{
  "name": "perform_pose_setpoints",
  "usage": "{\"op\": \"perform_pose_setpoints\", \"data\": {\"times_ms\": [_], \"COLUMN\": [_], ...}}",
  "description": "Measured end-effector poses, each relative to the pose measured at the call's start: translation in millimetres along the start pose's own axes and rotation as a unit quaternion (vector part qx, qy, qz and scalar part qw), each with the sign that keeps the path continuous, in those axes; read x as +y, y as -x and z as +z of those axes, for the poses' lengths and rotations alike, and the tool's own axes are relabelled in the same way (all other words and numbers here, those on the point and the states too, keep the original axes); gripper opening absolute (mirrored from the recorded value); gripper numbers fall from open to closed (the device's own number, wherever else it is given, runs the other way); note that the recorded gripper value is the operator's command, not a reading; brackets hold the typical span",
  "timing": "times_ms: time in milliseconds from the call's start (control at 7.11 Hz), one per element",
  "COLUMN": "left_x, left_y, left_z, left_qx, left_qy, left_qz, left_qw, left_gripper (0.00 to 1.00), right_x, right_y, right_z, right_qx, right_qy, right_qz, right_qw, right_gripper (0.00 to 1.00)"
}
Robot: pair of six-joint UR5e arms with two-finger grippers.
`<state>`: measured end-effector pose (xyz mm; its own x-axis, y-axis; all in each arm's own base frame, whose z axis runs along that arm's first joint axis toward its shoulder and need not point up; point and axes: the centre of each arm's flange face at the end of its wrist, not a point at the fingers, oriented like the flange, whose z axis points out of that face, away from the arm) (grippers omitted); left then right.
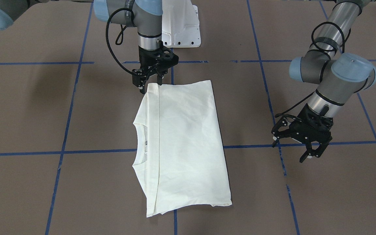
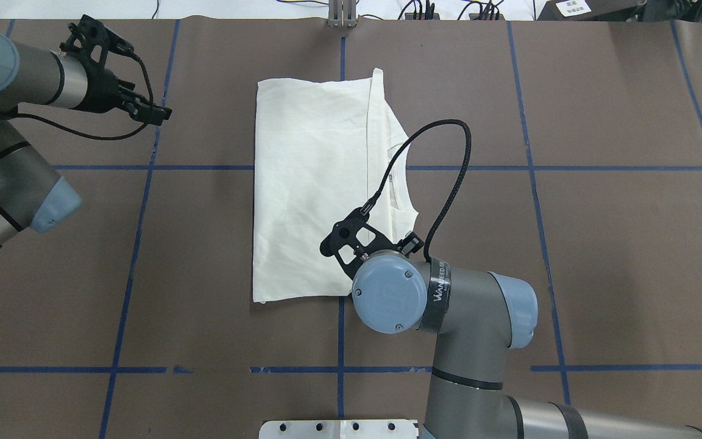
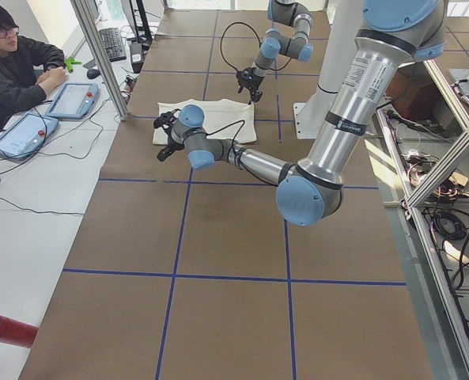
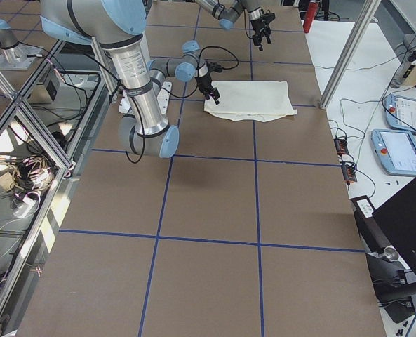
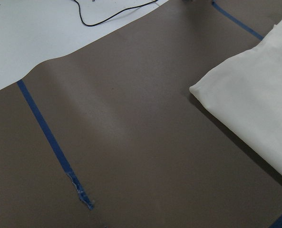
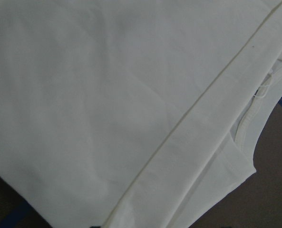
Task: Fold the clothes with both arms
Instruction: 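Open the right gripper and draw it back toward the robot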
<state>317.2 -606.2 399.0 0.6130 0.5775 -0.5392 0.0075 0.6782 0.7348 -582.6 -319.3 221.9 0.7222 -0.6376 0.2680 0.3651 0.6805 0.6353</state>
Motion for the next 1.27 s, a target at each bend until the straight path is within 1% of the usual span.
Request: {"op": "perform_pose_setpoints", "data": {"times_ms": [141, 281, 422, 562, 844, 984, 1125, 1265], "left_x": [-0.2, -0.5, -0.6, -0.3, 0.0, 0.0, 0.0, 0.0], "left_y": [-0.3, -0.5, -0.7, -0.7, -0.7, -0.7, -0.7, -0.7], "left_z": [-0.4, -0.7, -0.9, -1.0, -1.2, -1.3, -1.2, -1.1], "left_qx": [0.000, 0.001, 0.001, 0.002, 0.002, 0.003, 0.003, 0.003], "left_qy": [-0.001, -0.002, -0.002, -0.002, -0.003, -0.004, -0.004, -0.004], "left_qz": [-0.001, -0.002, -0.002, -0.002, -0.002, -0.002, -0.002, -0.002], "left_qw": [1.0000, 1.0000, 1.0000, 1.0000, 1.0000, 1.0000, 1.0000, 1.0000], "left_gripper": [1.00, 1.00, 1.00, 1.00, 1.00, 1.00, 1.00, 1.00], "right_x": [4.3, 5.9, 5.6, 4.6, 3.1, 2.6, 1.9, 1.2], "right_y": [8.9, 13.7, 15.8, 16.4, 16.8, 16.9, 16.6, 16.0], "right_z": [4.9, 7.3, 7.9, 7.7, 6.4, 5.8, 4.9, 3.4], "right_qx": [0.001, 0.002, 0.001, 0.001, -0.001, -0.001, -0.002, -0.003], "right_qy": [0.004, 0.007, 0.007, 0.006, 0.003, 0.001, 0.000, -0.002], "right_qz": [-0.008, -0.014, -0.025, -0.038, -0.047, -0.047, -0.047, -0.047], "right_qw": [1.0000, 0.9999, 0.9997, 0.9993, 0.9989, 0.9989, 0.9989, 0.9989], "right_gripper": [0.64, 0.49, 0.32, 0.27, 0.27, 0.25, 0.19, 0.10]}}
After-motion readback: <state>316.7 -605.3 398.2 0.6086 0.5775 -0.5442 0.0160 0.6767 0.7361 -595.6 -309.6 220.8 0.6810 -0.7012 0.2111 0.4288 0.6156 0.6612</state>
